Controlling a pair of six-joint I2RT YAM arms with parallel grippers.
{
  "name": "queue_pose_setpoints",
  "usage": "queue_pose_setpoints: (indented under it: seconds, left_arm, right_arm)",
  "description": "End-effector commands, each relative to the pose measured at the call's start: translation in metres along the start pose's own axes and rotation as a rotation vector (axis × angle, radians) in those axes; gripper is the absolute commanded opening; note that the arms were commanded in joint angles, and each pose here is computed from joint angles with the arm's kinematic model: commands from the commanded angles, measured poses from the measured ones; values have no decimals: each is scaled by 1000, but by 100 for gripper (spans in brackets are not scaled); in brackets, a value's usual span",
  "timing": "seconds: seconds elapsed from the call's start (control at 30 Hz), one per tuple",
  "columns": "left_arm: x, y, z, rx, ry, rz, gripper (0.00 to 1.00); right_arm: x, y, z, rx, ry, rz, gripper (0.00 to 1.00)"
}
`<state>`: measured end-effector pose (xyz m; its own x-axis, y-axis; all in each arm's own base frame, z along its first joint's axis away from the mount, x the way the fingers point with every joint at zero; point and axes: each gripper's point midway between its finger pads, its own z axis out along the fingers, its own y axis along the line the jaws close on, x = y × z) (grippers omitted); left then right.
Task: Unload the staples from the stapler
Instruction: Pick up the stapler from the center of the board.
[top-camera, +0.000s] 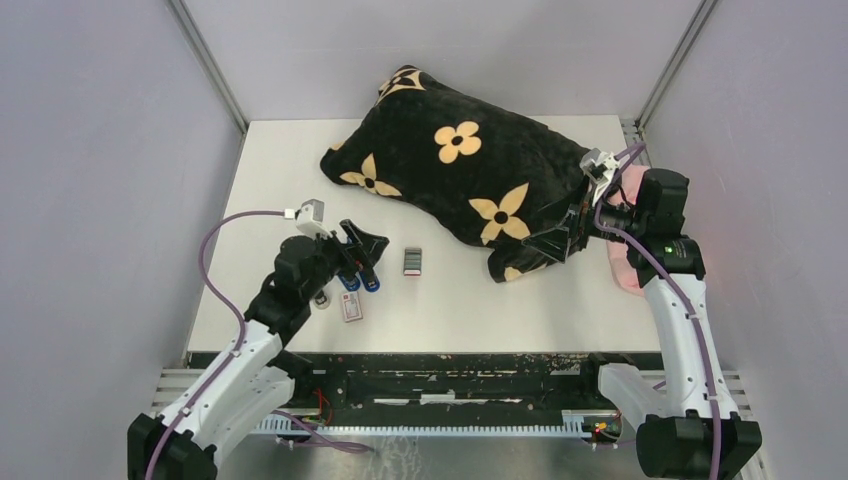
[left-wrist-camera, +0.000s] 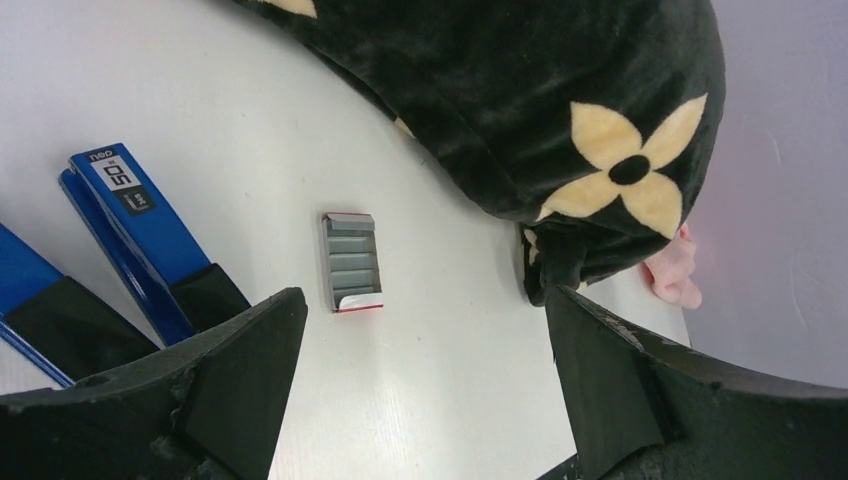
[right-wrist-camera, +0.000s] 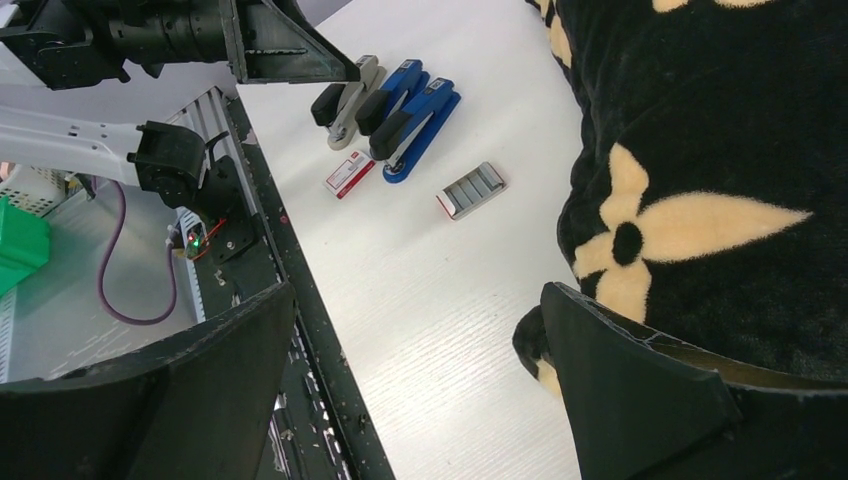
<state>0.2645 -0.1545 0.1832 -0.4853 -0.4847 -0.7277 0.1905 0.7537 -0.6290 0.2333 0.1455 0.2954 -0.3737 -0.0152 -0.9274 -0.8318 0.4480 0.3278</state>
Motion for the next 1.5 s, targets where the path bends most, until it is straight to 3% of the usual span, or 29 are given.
queue_pose_setpoints:
  seconds: [0.0,0.1,0.37,0.9,1.2,1.3,1.47]
  left_arm:
    - [-15,-10,-2,-41,-24,69,96]
    - [-6,-7,3,-100,33,126,96]
    - [-21,5,6,-237,-16,212,95]
    - [2,-11,40,-120,53,182,92]
    - [-14,26,60,-403,65,260,92]
    - [-13,41,63,-488,88,292,86]
    - [-2,60,60,-563,112,300,84]
  right_arm:
    - [-10,2,-1,2,-30,-55,99]
    - [-10,2,0,-1,-31,-48,99]
    - [-10,3,1,-9,-27,-37,99]
    - [-9,1,1,13,-31,-45,99]
    - [-9,3,3,3,-33,-33,99]
    - [-8,3,5,-3,-29,-32,99]
    - [-7,3,6,-2,-25,-31,99]
